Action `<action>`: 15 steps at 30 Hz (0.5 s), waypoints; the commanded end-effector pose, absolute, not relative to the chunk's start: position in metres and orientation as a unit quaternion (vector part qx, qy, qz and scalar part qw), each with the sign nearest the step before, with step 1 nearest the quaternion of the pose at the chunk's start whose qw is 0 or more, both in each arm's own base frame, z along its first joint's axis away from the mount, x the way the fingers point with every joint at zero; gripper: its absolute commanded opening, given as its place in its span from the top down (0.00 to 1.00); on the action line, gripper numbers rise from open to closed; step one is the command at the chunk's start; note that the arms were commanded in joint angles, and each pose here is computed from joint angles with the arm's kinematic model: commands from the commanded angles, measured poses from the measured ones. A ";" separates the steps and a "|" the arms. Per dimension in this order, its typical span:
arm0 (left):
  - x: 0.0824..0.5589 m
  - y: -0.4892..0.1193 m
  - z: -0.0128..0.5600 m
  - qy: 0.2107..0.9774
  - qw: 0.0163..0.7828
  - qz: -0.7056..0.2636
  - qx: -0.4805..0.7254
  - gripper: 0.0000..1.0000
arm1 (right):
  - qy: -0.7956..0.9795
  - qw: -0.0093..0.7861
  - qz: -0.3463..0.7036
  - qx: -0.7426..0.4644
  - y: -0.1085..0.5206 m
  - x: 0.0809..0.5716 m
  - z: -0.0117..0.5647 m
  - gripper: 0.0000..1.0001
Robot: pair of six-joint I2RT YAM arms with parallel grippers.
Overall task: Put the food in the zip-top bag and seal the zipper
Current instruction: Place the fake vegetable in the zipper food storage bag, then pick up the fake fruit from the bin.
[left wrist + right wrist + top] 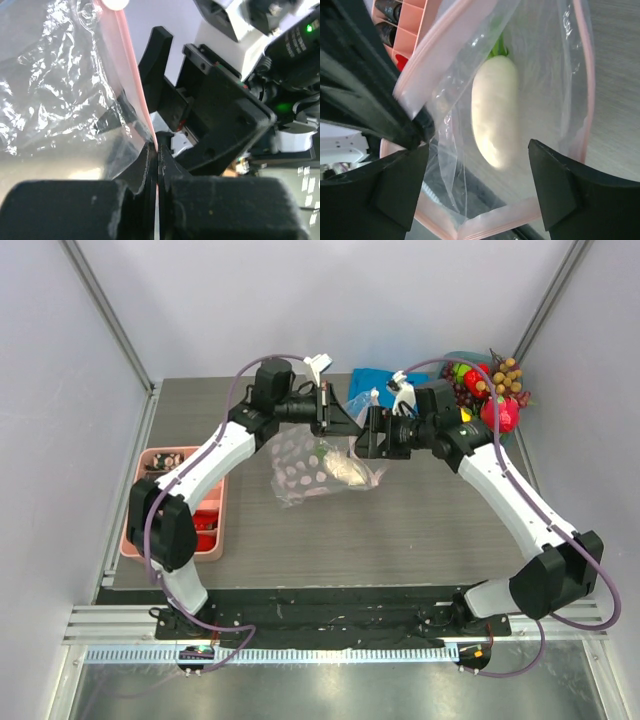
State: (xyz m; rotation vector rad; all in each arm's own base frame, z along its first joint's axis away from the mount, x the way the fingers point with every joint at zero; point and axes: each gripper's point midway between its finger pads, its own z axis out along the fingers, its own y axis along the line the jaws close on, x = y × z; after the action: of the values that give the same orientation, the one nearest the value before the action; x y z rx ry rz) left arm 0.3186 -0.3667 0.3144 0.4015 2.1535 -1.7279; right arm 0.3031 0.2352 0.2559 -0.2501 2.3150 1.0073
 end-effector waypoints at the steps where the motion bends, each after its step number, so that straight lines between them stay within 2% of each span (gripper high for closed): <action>1: 0.327 -0.361 0.348 0.712 0.205 -0.661 0.117 0.96 | 0.855 0.362 0.327 -0.178 0.221 0.303 0.290 0.06; 4: 0.330 -0.358 0.345 0.702 0.213 -0.670 0.112 0.94 | 0.863 0.348 0.293 -0.218 0.206 0.299 0.287 0.00; 6: 0.330 -0.355 0.342 0.701 0.219 -0.669 0.114 0.94 | 0.874 0.334 0.275 -0.220 0.189 0.301 0.286 0.00; 10: 0.329 -0.353 0.332 0.711 0.221 -0.655 0.129 0.95 | 0.895 0.326 0.257 -0.166 0.150 0.318 0.279 0.03; 15: 0.329 -0.351 0.321 0.724 0.219 -0.642 0.126 0.97 | 0.904 0.291 0.278 -0.141 0.151 0.321 0.263 0.08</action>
State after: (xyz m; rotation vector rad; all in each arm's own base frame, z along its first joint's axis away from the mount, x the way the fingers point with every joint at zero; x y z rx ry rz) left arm 0.3366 -0.3557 0.2983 0.2592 2.0914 -1.8001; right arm 0.3268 0.1432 0.2716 -0.3465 2.3601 0.6751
